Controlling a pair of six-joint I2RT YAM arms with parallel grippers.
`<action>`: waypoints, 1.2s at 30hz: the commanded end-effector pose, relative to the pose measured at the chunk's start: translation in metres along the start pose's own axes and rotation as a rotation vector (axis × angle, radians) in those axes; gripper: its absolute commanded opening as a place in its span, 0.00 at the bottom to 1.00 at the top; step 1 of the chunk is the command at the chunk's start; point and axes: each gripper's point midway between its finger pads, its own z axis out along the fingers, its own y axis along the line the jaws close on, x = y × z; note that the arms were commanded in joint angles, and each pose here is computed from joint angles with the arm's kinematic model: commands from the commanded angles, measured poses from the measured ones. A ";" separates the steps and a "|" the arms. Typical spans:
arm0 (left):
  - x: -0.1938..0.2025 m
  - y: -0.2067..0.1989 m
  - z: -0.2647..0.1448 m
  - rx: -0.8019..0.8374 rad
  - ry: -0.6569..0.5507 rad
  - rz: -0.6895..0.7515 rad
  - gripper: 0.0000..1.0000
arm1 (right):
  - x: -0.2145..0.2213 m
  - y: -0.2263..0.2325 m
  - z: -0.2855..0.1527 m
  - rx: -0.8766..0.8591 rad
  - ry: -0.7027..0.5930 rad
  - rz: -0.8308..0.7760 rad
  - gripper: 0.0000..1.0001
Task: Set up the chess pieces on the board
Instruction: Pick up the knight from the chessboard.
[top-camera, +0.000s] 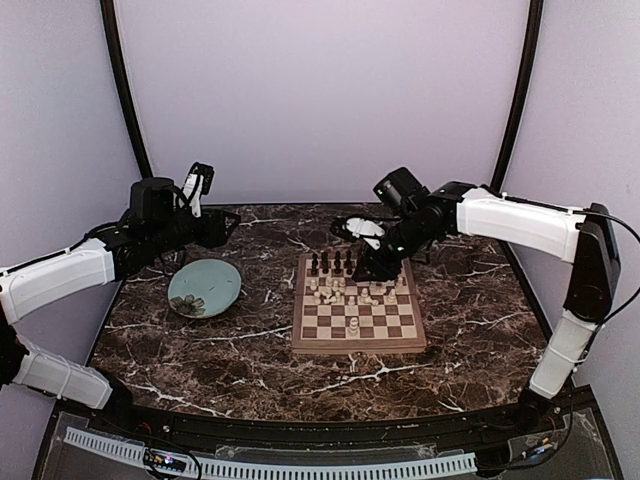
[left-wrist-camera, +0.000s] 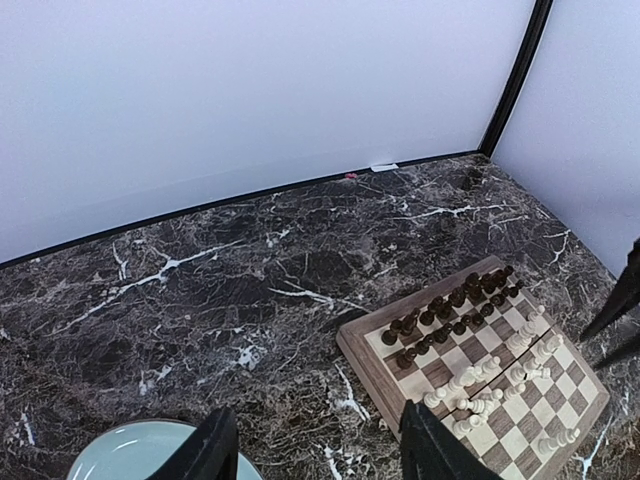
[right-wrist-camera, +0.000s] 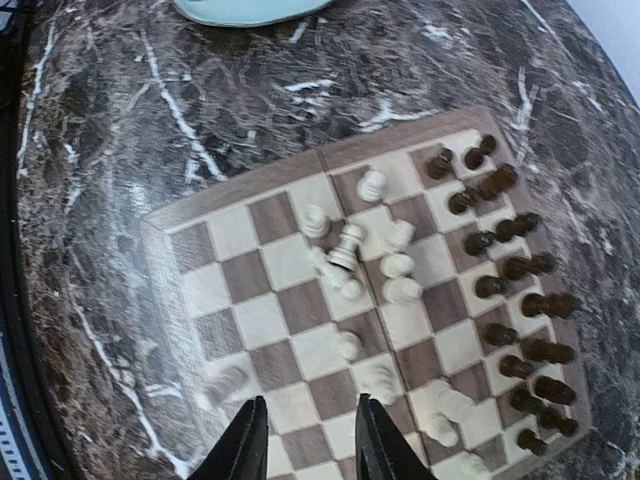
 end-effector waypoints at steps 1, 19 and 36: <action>-0.014 -0.002 -0.006 0.014 -0.030 0.011 0.57 | 0.032 -0.037 -0.009 0.079 0.024 0.097 0.28; -0.013 -0.005 -0.004 0.029 -0.023 0.008 0.57 | 0.103 -0.072 0.018 0.177 0.143 0.234 0.26; -0.014 -0.006 -0.005 0.034 -0.024 0.009 0.57 | 0.116 -0.067 0.031 0.144 0.194 0.256 0.27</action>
